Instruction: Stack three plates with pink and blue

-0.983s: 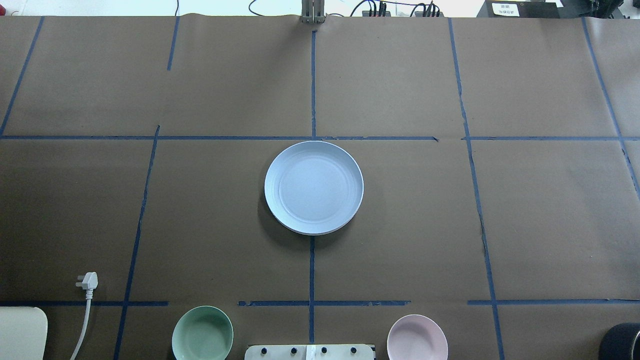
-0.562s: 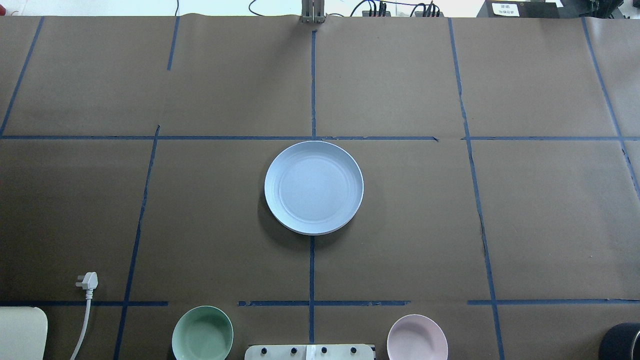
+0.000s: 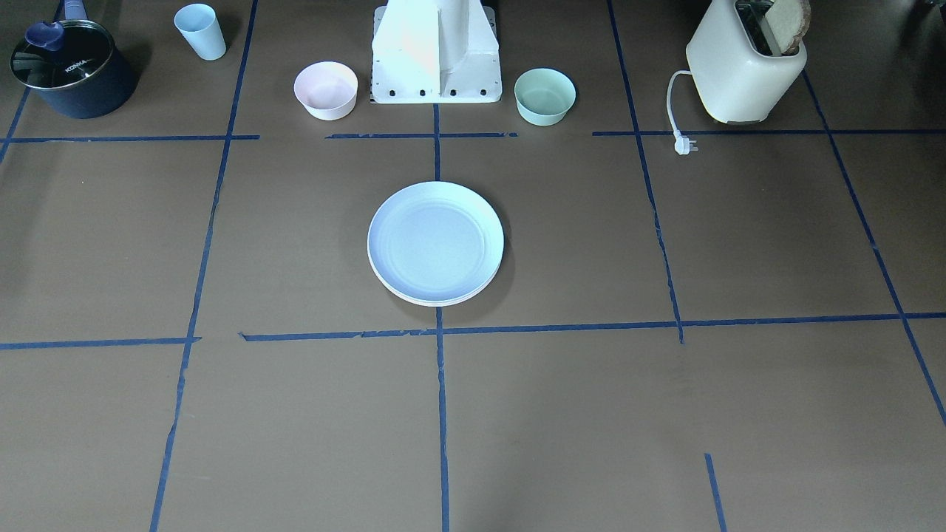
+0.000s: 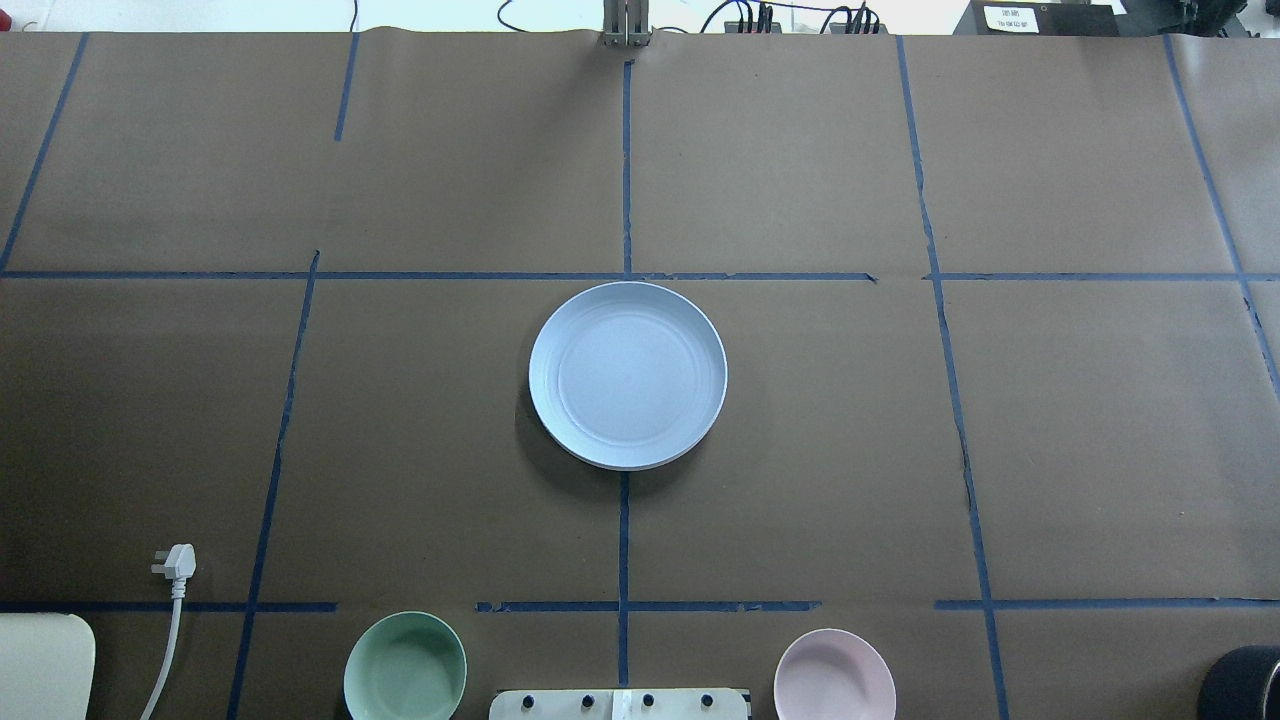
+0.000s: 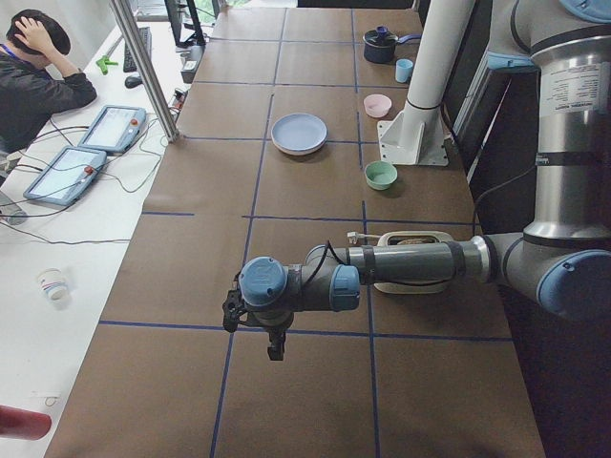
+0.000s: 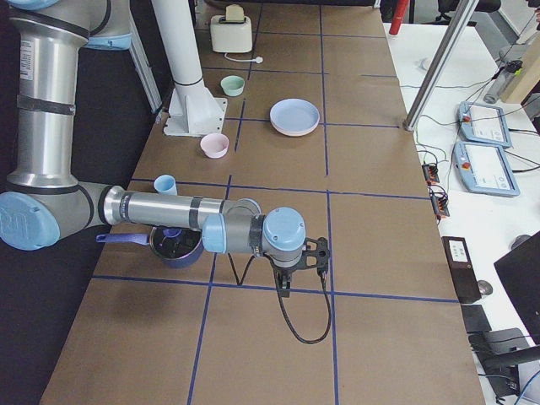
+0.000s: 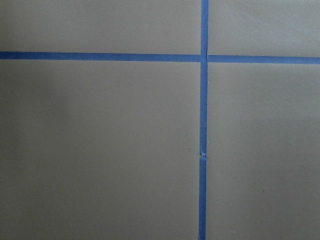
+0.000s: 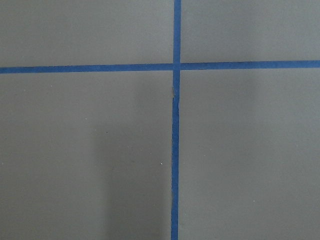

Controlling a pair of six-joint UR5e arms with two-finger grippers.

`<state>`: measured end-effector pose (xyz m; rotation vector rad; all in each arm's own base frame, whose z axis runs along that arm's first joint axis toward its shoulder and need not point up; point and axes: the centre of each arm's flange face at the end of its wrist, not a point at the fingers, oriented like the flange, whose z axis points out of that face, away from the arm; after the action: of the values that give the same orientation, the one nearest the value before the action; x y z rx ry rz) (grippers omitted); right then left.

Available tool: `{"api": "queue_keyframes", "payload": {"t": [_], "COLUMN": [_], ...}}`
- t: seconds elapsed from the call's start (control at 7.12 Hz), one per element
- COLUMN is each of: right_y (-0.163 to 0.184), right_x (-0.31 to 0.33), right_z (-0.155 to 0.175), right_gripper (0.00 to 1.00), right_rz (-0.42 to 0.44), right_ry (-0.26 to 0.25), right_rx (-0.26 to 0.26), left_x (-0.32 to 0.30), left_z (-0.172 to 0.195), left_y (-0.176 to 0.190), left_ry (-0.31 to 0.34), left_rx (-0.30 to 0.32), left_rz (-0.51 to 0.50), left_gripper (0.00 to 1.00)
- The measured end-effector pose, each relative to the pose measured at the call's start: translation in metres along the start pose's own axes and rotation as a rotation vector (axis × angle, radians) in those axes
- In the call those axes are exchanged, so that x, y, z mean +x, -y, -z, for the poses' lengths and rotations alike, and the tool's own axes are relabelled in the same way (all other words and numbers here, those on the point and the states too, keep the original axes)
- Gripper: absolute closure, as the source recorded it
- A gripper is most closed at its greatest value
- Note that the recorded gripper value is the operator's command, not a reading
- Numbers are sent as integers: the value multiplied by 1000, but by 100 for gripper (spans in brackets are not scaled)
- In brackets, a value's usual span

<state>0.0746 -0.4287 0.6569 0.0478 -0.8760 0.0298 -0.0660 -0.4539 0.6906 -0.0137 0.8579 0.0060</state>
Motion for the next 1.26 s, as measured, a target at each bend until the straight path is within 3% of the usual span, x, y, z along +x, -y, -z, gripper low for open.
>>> {"api": "queue_keyframes", "payload": {"t": [1.26], "right_y": [3], "right_x": [-1], "right_z": [3], "right_gripper": [0], "right_rz": [2], "right_ry": [-9], "right_rx": [4], "left_x": [14], "left_z": [14], "left_y": [15], "left_ry": [13], "left_rx": [26], "left_rz": [-33], "left_gripper": [0]}}
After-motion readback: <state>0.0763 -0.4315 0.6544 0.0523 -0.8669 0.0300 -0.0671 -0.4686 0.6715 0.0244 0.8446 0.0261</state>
